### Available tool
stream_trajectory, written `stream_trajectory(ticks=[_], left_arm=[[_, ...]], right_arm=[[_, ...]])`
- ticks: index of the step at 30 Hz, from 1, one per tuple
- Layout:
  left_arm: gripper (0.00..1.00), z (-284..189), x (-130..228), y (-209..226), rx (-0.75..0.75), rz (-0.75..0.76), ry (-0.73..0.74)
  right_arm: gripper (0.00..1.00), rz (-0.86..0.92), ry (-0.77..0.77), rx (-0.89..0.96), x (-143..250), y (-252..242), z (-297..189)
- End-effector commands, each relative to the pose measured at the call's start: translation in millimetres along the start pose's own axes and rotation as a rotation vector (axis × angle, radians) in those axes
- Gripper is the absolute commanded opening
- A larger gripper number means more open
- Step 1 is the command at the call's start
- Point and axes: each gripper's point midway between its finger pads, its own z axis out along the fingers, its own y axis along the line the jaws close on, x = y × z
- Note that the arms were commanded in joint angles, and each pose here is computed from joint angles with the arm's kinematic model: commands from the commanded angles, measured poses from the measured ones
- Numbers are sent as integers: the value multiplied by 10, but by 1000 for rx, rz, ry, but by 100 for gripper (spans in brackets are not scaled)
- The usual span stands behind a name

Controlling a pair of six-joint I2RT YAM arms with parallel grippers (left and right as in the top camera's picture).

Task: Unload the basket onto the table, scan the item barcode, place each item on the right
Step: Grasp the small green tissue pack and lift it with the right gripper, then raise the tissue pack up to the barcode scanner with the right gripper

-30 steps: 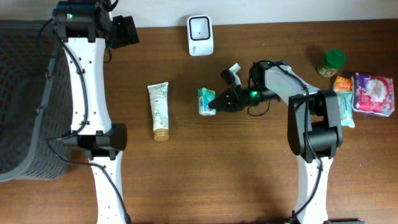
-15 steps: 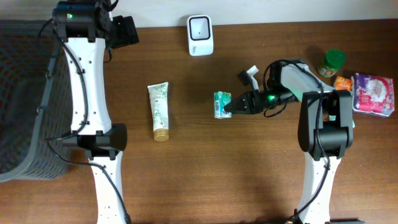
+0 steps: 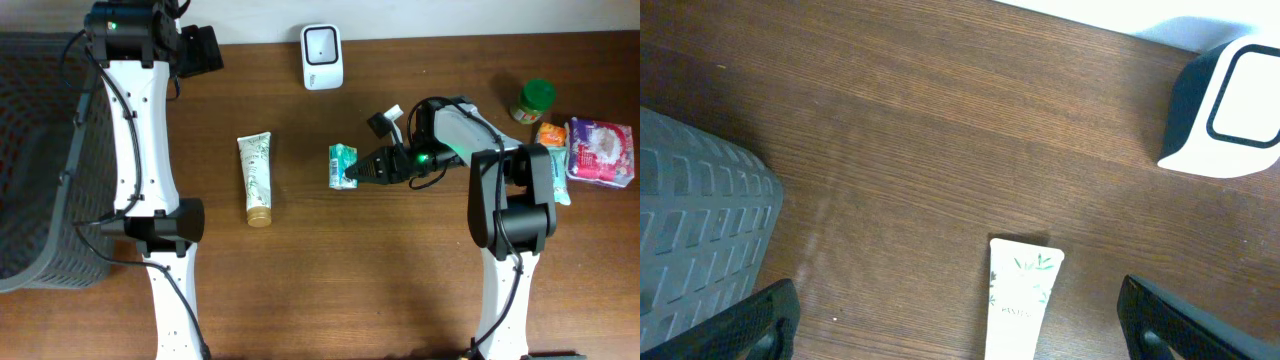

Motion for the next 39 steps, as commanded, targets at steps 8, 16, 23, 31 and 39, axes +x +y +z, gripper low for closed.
stream_trajectory(ticks=[8,16,23,31,39], left_arm=[[99,-101,-26,24,-5,9,-21],[99,-101,-26,24,-5,9,-21],[99,-101,-26,24,-5,9,-21],[99,-101,-26,24,-5,10,-21],[99,-101,-26,24,-5,9,-21]], right_arm=[[4,-41,-27,-11,-174,19,-2],[4,298,15,445,-470,-1011,-177],[4,151,-249,977,-1242,-1566,-831],[4,-538,-389,1551,-2609,-731,-891],[4,-1019,-209,1722,-2839,-1016,-254]])
